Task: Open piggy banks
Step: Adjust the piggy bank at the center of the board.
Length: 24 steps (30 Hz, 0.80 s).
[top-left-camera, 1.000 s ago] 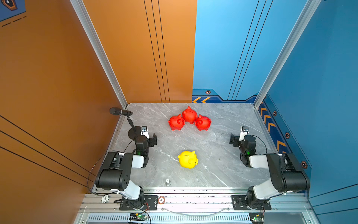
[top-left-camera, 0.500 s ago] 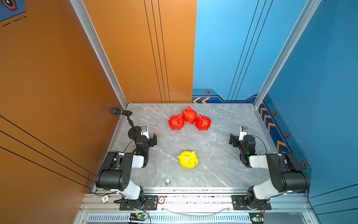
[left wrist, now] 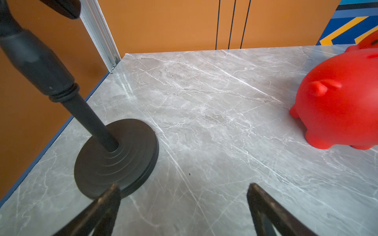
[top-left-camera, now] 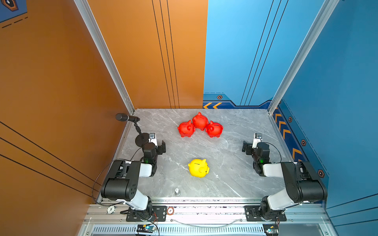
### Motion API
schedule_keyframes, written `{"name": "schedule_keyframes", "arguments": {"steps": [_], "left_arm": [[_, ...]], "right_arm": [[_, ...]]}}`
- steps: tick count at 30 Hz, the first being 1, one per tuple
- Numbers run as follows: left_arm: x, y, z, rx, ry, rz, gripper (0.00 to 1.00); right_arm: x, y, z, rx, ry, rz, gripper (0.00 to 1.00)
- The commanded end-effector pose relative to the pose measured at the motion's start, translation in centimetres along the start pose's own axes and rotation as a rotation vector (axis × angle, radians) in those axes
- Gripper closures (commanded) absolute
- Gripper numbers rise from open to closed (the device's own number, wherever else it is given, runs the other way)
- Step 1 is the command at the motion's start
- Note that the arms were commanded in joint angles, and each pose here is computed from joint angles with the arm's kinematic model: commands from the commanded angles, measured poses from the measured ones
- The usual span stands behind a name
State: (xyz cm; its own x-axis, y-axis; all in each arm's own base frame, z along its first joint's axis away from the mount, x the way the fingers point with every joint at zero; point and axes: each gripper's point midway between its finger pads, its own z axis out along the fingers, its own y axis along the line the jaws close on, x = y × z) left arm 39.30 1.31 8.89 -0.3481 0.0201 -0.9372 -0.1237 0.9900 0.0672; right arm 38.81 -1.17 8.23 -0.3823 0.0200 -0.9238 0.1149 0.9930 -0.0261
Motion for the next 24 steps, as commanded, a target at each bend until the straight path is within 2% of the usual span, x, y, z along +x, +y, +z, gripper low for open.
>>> {"name": "schedule_keyframes", "arguments": {"steps": [1, 24], "left_arm": [[-0.07, -0.03, 0.23, 0.006, 0.004, 0.004, 0.02], [-0.15, -0.03, 0.24, 0.006, 0.002, 0.004, 0.02]], "right_arm": [[-1.01, 0.03, 0.1, 0.013, -0.03, 0.003, 0.0], [-1.02, 0.0, 0.13, 0.009, -0.029, 0.005, 0.0]]}}
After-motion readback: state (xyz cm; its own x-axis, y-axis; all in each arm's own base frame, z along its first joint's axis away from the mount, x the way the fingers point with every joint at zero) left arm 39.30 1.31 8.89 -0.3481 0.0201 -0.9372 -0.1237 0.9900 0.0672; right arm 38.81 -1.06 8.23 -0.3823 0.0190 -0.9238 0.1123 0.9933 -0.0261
